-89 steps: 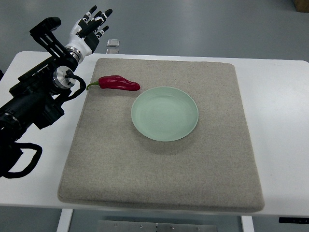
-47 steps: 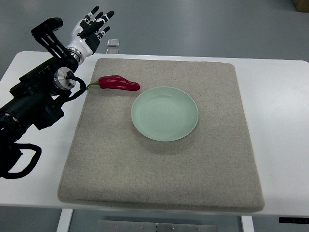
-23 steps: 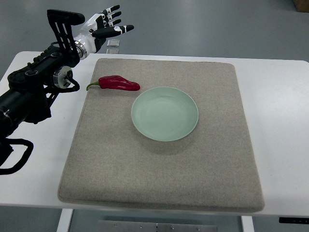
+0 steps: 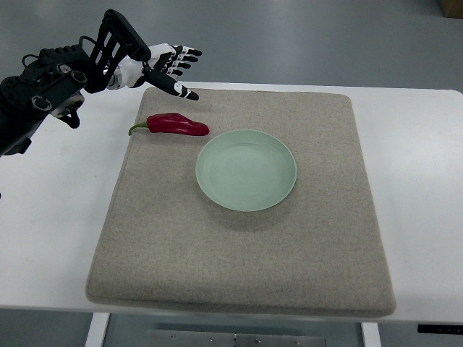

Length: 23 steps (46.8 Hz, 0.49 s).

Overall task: Place red pepper on plate with left hand
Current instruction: 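Move the left hand over the red pepper and lower the fingers, then close the left hand fingers around the red pepper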

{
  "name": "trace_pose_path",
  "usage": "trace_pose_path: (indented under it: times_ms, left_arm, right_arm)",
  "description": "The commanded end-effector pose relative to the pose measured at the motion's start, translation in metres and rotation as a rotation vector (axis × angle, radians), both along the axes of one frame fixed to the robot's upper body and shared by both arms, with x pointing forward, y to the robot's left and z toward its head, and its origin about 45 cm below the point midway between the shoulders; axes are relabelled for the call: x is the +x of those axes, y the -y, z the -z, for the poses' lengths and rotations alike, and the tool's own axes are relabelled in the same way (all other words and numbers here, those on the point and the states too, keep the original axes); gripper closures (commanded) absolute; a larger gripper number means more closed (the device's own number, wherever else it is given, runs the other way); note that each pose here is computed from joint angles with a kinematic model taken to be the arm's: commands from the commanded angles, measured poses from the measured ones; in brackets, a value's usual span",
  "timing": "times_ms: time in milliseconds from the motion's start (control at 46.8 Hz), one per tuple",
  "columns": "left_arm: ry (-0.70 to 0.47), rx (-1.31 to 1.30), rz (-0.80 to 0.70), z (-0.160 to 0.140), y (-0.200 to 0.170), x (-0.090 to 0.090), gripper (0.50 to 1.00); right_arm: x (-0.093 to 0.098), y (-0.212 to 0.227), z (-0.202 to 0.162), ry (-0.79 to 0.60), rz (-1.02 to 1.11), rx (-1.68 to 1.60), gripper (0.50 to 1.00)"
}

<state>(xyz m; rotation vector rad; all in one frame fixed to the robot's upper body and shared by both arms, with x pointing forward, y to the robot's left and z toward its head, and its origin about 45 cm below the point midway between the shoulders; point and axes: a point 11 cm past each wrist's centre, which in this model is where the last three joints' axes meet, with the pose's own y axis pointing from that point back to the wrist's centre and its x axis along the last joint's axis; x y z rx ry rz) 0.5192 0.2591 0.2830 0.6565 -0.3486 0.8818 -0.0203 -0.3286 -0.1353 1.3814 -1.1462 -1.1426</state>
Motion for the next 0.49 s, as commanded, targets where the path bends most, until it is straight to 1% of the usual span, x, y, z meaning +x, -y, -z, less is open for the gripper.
trace_pose_path:
  times_ms: [0, 107, 235, 470]
  left_arm:
    - [0.006, 0.116, 0.060, 0.002, 0.002, -0.003, 0.521]
    - [0.024, 0.228, 0.128, -0.005, -0.003, -0.008, 0.519]
    - [0.042, 0.313, 0.227, -0.004, 0.006, -0.018, 0.519]
    - [0.090, 0.467, 0.344, 0.002, 0.007, -0.023, 0.521]
  right_arm:
    - [0.000, 0.000, 0.000, 0.000, 0.000, 0.000, 0.572]
    - [0.000, 0.000, 0.000, 0.000, 0.000, 0.000, 0.572]
    - [0.000, 0.000, 0.000, 0.000, 0.000, 0.000, 0.572]
    - [0.000, 0.000, 0.000, 0.000, 0.000, 0.000, 0.570]
